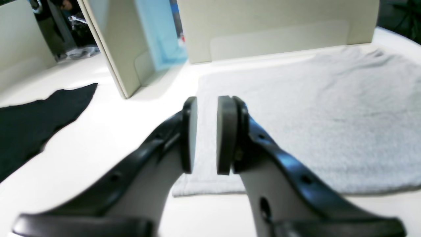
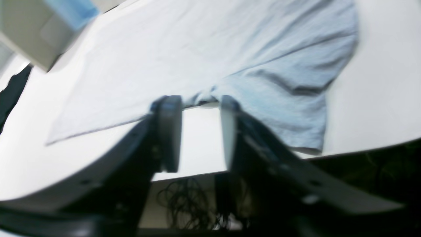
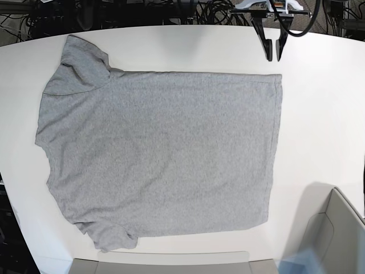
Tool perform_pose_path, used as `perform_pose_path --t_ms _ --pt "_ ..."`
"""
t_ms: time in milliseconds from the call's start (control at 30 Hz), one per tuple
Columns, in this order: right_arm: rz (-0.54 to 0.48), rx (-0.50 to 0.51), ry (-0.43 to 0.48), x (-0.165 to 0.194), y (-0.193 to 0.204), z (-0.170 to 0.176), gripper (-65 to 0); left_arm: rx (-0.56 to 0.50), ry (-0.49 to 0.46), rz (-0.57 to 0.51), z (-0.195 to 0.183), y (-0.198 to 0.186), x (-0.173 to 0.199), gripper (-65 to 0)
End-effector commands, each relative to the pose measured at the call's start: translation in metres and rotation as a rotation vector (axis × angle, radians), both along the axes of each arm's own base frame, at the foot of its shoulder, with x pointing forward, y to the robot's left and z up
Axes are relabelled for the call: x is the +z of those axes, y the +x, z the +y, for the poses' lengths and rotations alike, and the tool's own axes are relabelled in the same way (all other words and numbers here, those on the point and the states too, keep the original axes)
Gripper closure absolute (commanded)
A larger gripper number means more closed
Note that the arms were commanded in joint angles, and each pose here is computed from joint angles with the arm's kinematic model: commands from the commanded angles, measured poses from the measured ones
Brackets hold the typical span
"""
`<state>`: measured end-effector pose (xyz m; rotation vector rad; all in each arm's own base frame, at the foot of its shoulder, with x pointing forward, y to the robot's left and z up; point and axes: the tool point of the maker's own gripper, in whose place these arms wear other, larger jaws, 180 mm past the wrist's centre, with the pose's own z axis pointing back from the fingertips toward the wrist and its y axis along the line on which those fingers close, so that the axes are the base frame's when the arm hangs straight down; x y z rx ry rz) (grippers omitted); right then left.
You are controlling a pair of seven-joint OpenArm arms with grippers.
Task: Fold the T-shirt properly
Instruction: 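Lower both grippers toward the shoulder corners of the grey T-shirt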
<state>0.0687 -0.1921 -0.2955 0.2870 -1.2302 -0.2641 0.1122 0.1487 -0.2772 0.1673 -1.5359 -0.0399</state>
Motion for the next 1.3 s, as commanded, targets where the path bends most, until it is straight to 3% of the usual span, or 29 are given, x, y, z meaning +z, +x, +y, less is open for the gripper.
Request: perform_pose_path --t_ms 0,133,300,467,567,767,933,1100,1267 --pt "-0.012 -0.019 0.005 0.007 0.001 -0.006 -24.8 -0.002 0.004 -0.017 0.0 0.001 0.009 -15.3" --pt "0.043 -0.077 0.01 -0.003 0.014 -0.031 -25.7 0.003 0.001 0.023 0.002 0.008 0.002 -15.6" --pt "0.14 -0.07 0.018 -0.018 0.04 -0.05 -25.7 0.011 -0.004 0.05 0.003 0.016 -0.005 -15.6" --pt "0.121 -0.017 0.138 -0.023 0.072 -0.05 -25.6 0.015 -0.008 0.068 0.004 0.023 -0.009 -15.6" --pt "0.114 -0.04 0.155 -0.031 0.084 -0.065 -25.6 0.017 -0.01 0.068 0.004 0.027 -0.009 -15.6" --pt "0.127 -0.029 0.104 -0.04 0.094 -0.085 -25.5 0.017 -0.01 0.052 0.004 0.032 -0.007 -15.6" --pt "0.171 -0.041 -0.008 -0.048 0.095 -0.107 -25.5 0.023 -0.014 0.081 0.005 0.035 -0.013 -15.6" --pt "0.243 0.02 -0.134 -0.061 0.096 -0.105 -25.4 0.025 -0.016 0.09 0.005 0.038 -0.014 -15.6" --pt "0.347 -0.079 -0.183 -0.092 0.097 -0.125 -25.4 0.025 -0.016 0.09 0.005 0.038 -0.014 -15.6"
